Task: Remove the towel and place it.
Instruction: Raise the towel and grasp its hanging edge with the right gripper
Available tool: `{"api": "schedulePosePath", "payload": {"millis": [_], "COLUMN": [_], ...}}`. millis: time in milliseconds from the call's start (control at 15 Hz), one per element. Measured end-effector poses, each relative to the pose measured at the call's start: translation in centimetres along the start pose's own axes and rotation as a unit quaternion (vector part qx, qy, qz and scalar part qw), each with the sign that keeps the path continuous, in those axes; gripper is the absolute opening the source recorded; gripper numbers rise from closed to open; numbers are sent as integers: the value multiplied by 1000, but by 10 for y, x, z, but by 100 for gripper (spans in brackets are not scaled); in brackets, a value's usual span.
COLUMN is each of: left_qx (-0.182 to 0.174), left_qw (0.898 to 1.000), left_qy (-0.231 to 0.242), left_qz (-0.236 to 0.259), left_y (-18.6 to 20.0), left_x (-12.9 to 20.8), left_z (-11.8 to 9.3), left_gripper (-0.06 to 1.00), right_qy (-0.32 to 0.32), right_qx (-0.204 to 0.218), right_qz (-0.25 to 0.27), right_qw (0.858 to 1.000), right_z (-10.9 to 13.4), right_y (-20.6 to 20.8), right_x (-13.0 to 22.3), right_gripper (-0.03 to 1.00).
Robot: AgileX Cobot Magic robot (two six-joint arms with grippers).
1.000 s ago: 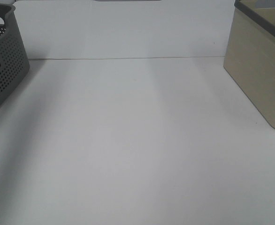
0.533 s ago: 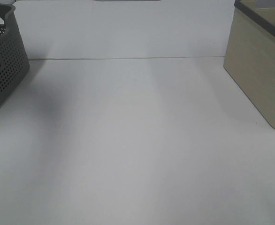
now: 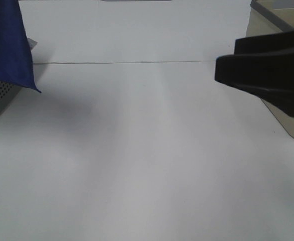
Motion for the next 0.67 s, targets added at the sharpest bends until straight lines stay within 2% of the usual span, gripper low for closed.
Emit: {"api": "schedulePosePath", "payload": {"millis": [200,400,667], "left_qx": [15,23,34], "left_qw": [999,999,997], "left_qy": [-3,-15,-31], "left_qz": [-29,-46,-59], "left_y": [-4,-10,-15], "left_x": [-30,-53,-73], "left_z": [-13,-20,-31], "left_gripper": [0,0,0], "right_qy": [-23,-36,-48], "right_qx": [-52,-91,-122], "right_qz": [8,29,96], "right_qw": [998,995,987], "right_z": [-24,-33,-32], "right_y": [-32,-66,-127], "right_x": [-18,-28,-5], "right_gripper": [71,82,86]}}
Point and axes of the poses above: a point on each arm's last joint axis where the gripper is mounted, y pointing back along that axis away from the gripper, z along the wrist's bending axis when the last joint is at zero, x = y × z, the point moved 7 cm from there along -y, pointing out along that axis toward the gripper, and after that the axes turned 15 degrees about -y, right-handed, at the moved point
